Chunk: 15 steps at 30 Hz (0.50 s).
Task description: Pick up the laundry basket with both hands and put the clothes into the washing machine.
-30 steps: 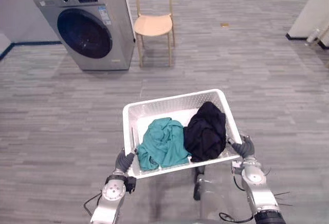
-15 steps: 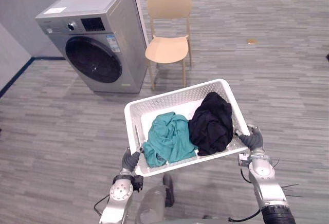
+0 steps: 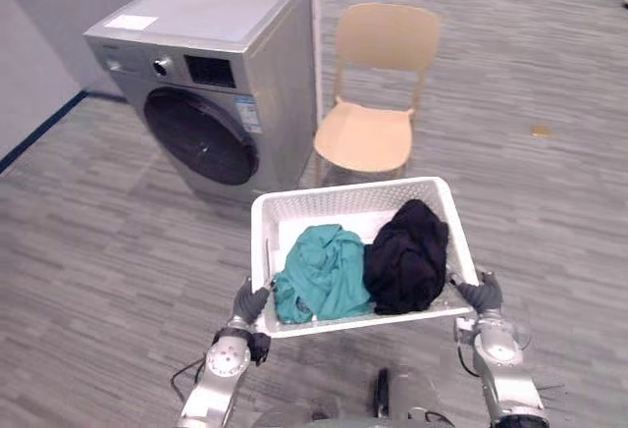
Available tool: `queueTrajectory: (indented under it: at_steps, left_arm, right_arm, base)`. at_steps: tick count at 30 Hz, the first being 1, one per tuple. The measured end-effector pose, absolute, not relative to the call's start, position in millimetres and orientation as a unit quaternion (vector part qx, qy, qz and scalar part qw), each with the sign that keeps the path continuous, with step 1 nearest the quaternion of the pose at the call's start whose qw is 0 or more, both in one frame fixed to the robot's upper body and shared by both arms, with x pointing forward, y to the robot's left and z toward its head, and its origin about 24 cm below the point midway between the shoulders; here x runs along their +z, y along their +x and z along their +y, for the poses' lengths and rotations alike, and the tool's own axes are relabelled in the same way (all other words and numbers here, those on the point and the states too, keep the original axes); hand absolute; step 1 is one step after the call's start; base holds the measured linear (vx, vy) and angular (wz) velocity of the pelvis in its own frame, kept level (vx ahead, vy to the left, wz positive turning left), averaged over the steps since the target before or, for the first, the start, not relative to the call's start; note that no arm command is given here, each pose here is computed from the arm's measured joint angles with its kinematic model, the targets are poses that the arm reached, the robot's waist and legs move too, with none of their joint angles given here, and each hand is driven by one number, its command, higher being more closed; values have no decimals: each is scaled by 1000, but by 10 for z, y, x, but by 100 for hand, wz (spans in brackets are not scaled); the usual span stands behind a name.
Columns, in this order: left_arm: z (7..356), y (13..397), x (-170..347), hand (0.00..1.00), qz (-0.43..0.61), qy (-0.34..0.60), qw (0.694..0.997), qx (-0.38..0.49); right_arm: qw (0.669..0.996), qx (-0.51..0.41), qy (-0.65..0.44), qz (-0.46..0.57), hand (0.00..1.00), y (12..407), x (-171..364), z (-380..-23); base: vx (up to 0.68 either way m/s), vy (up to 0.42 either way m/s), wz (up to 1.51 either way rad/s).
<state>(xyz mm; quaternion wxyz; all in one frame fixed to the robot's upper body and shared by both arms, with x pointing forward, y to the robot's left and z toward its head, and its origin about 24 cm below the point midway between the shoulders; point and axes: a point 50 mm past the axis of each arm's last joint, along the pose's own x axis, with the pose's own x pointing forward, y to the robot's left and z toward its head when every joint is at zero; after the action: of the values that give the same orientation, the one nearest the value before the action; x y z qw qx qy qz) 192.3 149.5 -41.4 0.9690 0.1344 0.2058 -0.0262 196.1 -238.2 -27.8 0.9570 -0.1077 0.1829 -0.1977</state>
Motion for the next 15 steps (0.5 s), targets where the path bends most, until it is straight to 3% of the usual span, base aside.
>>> queueTrajectory:
  at_steps: [9,15]
  left_arm:
    - [1496,1823,-471,100,219,99,971,1]
    - [1452,1789,-499,100,224,89,971,-6]
  right_arm:
    - [966,-195,-105,137,100,2017,-63,-2336]
    - [961,-193,-114,161,100,2068,-172,-2409]
  base:
    - [610,-197,-11]
    - [410,158,-46]
